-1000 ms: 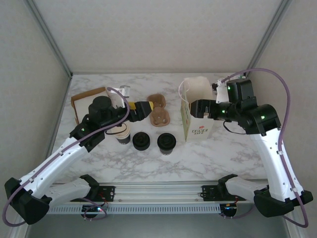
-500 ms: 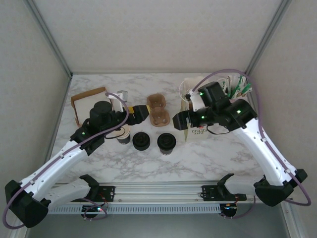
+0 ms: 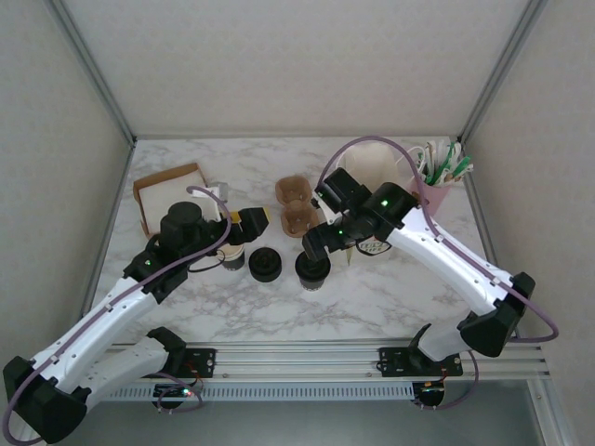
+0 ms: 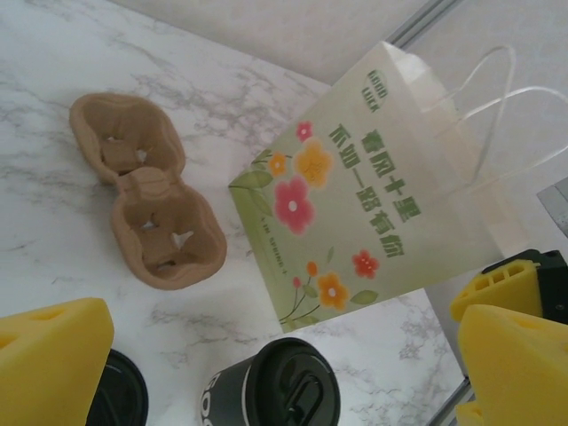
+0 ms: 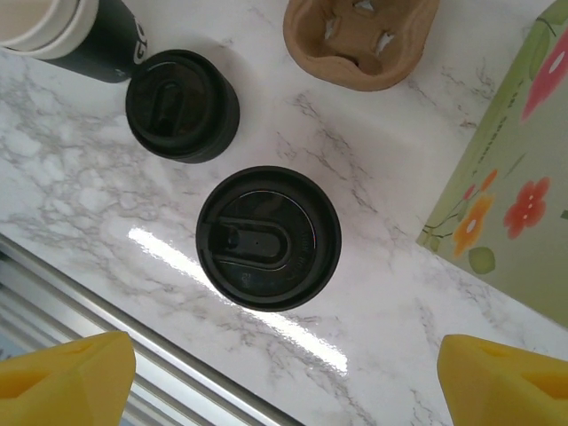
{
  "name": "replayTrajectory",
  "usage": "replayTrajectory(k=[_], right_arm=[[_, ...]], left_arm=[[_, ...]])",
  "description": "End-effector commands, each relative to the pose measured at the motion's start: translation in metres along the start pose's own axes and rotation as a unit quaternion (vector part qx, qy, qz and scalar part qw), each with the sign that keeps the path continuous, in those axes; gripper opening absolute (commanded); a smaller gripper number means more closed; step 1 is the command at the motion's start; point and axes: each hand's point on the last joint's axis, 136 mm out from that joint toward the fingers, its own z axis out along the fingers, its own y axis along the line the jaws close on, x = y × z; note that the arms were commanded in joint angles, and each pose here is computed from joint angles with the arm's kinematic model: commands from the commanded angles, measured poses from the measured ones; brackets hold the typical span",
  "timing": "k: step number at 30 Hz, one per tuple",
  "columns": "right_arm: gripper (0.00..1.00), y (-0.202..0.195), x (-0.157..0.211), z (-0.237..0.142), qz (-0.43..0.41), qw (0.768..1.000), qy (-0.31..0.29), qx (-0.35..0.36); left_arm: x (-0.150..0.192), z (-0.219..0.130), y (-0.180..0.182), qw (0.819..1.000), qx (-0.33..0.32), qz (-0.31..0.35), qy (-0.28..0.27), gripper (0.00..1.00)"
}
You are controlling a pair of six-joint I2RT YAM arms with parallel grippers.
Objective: Pack the takeout coffee
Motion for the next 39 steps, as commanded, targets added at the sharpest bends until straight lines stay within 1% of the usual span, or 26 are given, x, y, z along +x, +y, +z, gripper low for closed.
replayTrajectory(k=[1, 5, 9, 13, 21, 28, 39], right_arm=[[0.88, -0.003, 0.005, 0.013, 0.003, 0.999, 0.02, 0.028], [0.88, 0.004, 0.006, 0.027, -0.001, 0.999, 0.038, 0.035], [0.88, 0.011, 0.006, 0.042, -0.004, 0.997, 0.06, 0.041], [0.88, 0.011, 0.008, 0.056, 0.001, 0.996, 0.075, 0.057], [0.89, 0.012, 0.018, 0.078, 0.0, 0.994, 0.097, 0.059], [0.86, 0.015, 0.02, 0.087, -0.001, 0.992, 0.109, 0.06], [0.86, 0.021, 0.024, 0.098, -0.009, 0.988, 0.144, 0.062]], left_arm=[[0.004, 0.003, 0.013, 1.0, -0.013, -0.009, 0.009, 1.0], [0.009, 0.011, 0.021, 0.999, -0.007, -0.024, 0.034, 1.0], [0.013, 0.016, 0.02, 0.997, 0.021, -0.044, 0.053, 1.0], [0.013, 0.018, 0.021, 0.997, 0.027, -0.052, 0.051, 1.0], [0.019, 0.024, 0.026, 0.996, 0.029, -0.064, 0.059, 1.0], [0.019, 0.026, 0.029, 0.996, 0.024, -0.066, 0.06, 1.0], [0.018, 0.029, 0.03, 0.996, 0.022, -0.066, 0.062, 1.0]])
